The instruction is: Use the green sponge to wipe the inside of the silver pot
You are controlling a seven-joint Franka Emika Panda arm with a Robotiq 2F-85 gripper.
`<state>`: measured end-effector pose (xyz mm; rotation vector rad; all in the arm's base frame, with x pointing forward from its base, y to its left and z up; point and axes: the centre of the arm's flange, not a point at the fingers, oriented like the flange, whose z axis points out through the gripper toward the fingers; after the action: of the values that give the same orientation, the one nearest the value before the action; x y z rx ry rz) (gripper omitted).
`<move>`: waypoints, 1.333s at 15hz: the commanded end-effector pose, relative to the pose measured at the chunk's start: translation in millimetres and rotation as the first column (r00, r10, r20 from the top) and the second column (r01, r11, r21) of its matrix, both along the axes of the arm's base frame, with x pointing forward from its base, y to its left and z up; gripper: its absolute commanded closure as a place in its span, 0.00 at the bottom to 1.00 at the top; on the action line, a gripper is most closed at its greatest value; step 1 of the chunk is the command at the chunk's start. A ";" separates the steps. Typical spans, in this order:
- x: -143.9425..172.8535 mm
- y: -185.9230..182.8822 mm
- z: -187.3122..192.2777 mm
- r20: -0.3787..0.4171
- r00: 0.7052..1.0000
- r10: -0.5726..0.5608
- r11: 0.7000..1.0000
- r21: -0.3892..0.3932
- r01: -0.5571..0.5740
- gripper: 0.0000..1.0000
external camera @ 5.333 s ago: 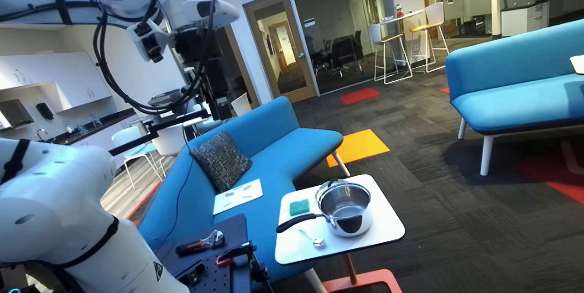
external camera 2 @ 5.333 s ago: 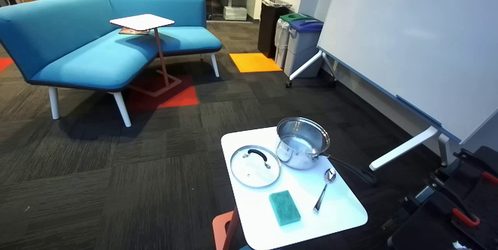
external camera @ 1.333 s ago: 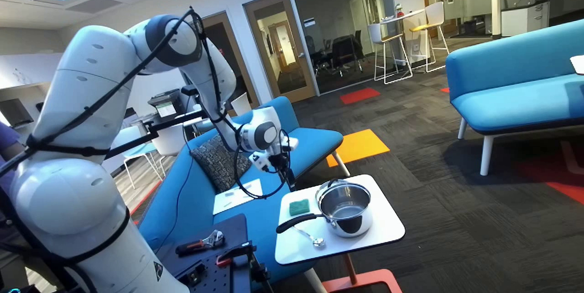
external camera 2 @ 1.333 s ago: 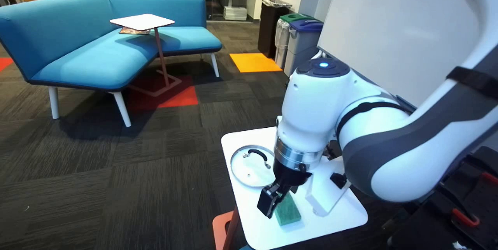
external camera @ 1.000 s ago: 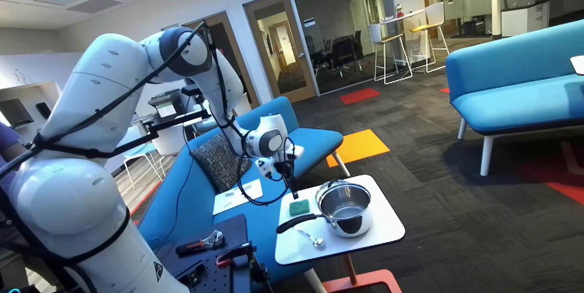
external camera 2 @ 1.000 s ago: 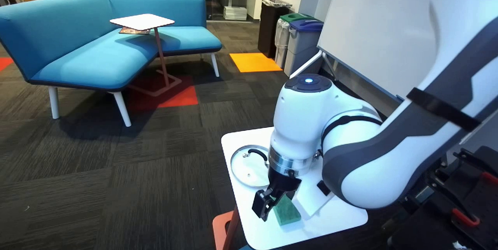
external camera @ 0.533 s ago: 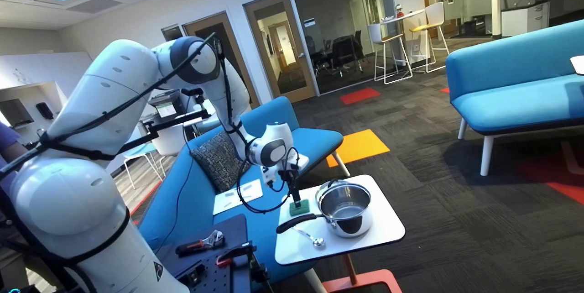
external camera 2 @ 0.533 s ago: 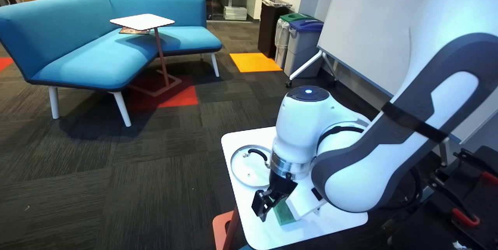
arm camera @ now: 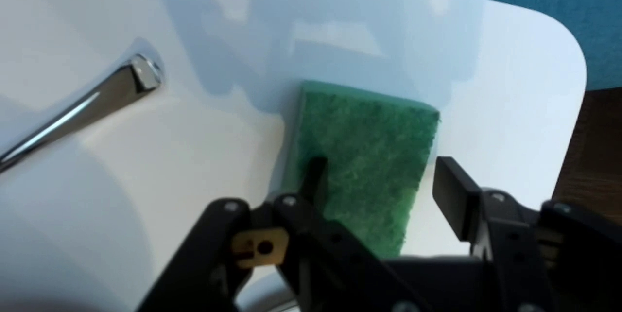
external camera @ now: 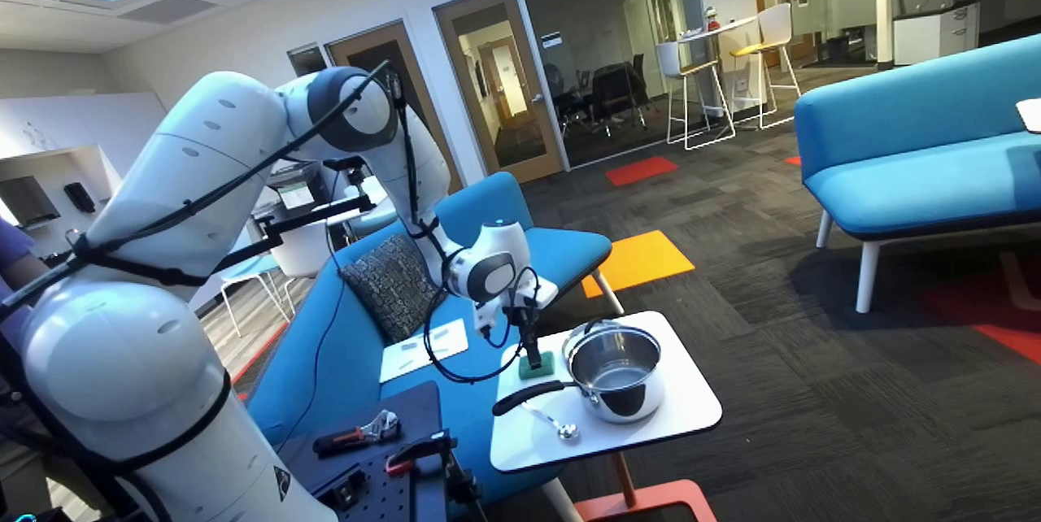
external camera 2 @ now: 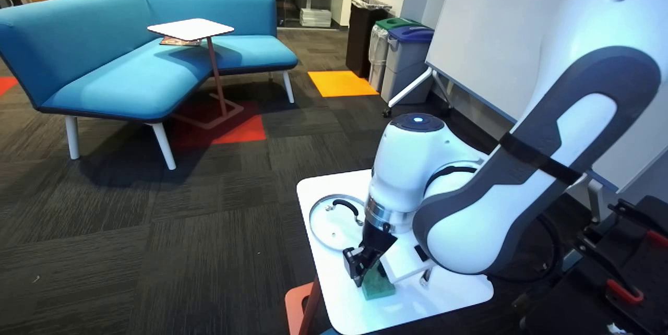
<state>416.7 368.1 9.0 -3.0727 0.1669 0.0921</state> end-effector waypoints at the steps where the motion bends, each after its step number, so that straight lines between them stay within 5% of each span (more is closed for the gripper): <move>1: 2.3 -3.0 1.2 0.016 0.999 -0.034 0.999 0.017 0.034 0.69; 6: 3.9 -4.2 14.7 0.035 0.999 -0.032 0.999 0.014 0.031 0.99; 16: -24.6 -62.6 162.6 0.308 0.949 -0.065 0.990 -0.098 0.099 0.98; 19: -26.5 -61.0 203.8 0.372 0.928 -0.017 0.998 -0.054 0.040 0.98; 20: -5.5 -61.3 164.8 0.340 0.940 -0.035 0.993 -0.091 0.070 0.90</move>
<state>411.0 306.9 174.4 -3.1178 0.2388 -0.4603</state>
